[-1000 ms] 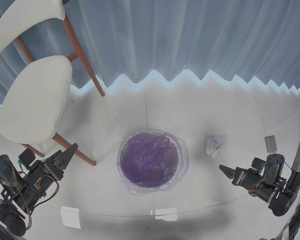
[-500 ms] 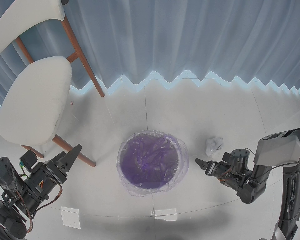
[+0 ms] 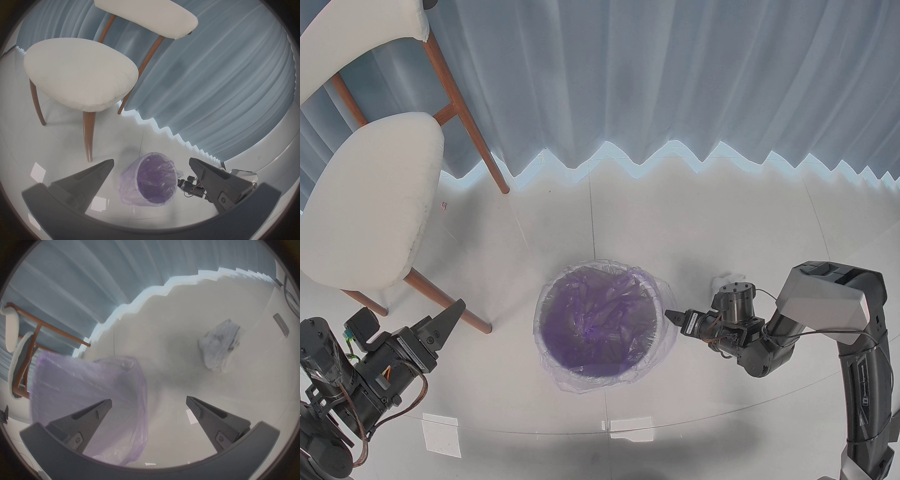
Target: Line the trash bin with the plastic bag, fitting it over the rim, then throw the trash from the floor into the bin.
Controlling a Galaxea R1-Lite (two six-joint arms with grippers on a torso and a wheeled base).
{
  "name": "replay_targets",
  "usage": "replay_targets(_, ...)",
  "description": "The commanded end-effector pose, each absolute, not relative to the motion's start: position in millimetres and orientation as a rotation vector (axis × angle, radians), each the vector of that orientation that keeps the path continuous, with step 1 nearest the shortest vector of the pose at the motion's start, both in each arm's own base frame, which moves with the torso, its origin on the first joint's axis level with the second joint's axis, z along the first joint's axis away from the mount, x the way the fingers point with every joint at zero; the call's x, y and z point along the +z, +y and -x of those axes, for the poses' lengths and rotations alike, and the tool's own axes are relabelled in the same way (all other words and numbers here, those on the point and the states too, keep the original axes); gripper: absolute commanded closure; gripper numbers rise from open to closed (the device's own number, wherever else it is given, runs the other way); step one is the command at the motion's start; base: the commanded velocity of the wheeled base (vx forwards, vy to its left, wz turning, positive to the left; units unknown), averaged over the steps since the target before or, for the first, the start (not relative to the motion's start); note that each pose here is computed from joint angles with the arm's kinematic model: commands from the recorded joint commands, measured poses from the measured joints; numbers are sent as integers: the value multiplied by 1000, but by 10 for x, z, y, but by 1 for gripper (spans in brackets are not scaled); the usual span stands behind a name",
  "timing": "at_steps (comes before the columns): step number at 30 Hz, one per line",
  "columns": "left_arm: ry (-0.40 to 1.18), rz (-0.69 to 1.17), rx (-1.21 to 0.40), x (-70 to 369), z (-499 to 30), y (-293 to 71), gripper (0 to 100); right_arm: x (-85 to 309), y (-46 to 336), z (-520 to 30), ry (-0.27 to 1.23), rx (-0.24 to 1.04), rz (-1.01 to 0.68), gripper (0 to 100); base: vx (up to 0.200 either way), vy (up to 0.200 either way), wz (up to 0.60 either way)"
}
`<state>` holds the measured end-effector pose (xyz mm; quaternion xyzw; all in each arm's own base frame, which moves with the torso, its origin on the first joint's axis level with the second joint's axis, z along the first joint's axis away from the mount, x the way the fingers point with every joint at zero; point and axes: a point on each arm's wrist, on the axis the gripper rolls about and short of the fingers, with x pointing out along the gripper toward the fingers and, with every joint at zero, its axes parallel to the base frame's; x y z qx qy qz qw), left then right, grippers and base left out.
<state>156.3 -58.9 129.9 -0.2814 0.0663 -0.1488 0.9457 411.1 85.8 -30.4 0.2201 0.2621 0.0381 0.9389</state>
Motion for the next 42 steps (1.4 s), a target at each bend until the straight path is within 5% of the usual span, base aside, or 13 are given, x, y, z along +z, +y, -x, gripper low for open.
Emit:
replay_targets(1,161,577,-290,1259,-1528,-575,0,-521,993,-4117,601,94,-421,0,0,0,0)
replay_targets(20,164,573,-280,1259,-1518,-558,0,-620,1045,-4225,756,-22,-406,0,0,0,0)
replay_targets(29,158,578,-274,1267,-1515,-544,0,42,720,-4010,664,-100,-540,0,0,0,0)
replay_targets(36,157,578,-271,1267,-1517,-537,0,111,617,-3507,740,-65,-501,0,0,0,0)
replay_targets(42,157,568,-264,1268,-1511,-531,0,269,326,-3283,406,11,-364,0,0,0,0)
